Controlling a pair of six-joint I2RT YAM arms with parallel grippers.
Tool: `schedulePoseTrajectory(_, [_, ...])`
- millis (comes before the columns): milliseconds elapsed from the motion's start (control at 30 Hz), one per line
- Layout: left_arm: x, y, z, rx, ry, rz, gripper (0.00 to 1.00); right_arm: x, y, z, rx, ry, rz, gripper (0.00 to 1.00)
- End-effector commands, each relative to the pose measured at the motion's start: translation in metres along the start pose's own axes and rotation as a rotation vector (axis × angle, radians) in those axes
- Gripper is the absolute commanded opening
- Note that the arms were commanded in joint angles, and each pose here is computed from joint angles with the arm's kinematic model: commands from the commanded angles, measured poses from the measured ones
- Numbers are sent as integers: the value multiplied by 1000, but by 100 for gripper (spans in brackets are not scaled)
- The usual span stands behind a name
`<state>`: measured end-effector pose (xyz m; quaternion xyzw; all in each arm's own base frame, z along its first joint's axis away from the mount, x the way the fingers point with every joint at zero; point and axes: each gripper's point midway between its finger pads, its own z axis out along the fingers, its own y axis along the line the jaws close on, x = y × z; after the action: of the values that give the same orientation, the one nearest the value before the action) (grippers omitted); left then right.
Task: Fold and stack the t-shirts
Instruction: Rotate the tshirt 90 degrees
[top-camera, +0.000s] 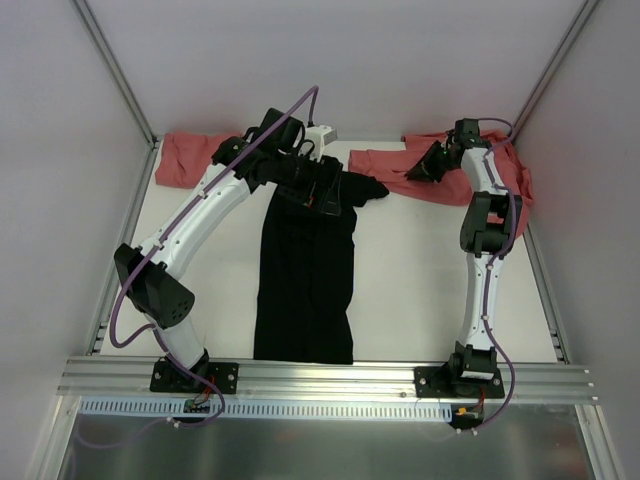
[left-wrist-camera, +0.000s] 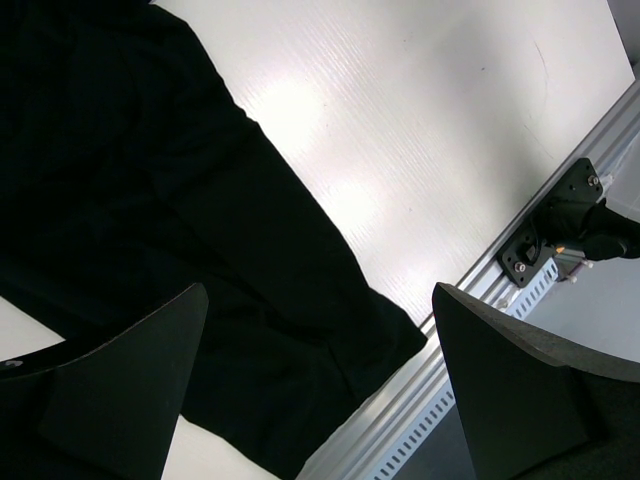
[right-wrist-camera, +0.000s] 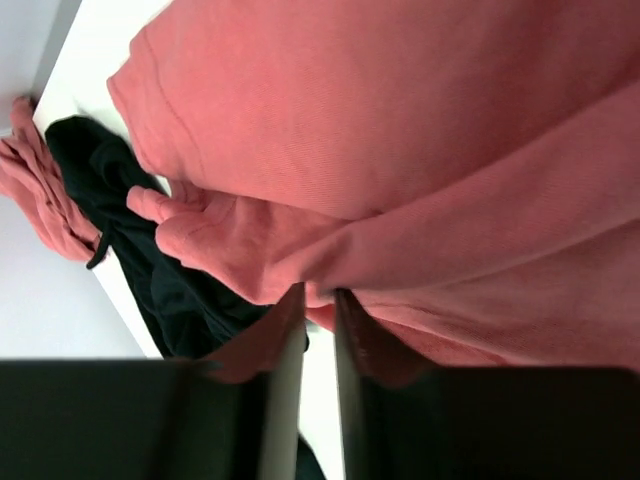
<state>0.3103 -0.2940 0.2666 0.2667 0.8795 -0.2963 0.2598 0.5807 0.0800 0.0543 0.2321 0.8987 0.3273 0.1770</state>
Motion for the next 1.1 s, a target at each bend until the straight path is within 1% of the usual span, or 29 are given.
schedulePoseTrajectory(0, [-6,-6,-19,19,-38,20,99,2,0,-4,39,-7,-3,18])
schedulePoseTrajectory(100, [-4,-4,-21,14,-34,19,99,0,-5,-4,65,-22,-3,10])
schedulePoseTrajectory(133, [-4,-2,-21,10,-35,16,99,-1,-6,-4,71,-26,-2,4])
schedulePoseTrajectory(200, [-4,-1,-21,11,-32,16,99,-3,-8,-4,86,-37,-2,0])
schedulePoseTrajectory(300, [-3,1,-22,9,-30,15,99,-8,-13,-8,125,-66,-13,0])
schedulePoseTrajectory(400, [-2,2,-22,9,-24,16,99,-19,-17,-17,184,-131,-38,0])
schedulePoseTrajectory(667, [1,5,-24,7,-16,9,99,-71,-22,-56,357,-383,-107,0])
schedulePoseTrajectory(800, [1,7,-26,3,-19,11,99,-93,-23,-85,448,-505,-155,0])
schedulePoseTrajectory(833, [1,7,-26,1,-18,9,99,-100,-27,-94,494,-545,-163,0])
schedulePoseTrajectory(900, [2,9,-26,-2,-17,9,99,-108,-28,-108,544,-588,-207,0])
schedulePoseTrajectory(933, [1,9,-27,-2,-17,8,99,-116,-30,-124,598,-639,-219,0])
schedulePoseTrajectory(1067, [1,11,-26,0,-17,4,99,-131,-34,-164,742,-735,-295,0])
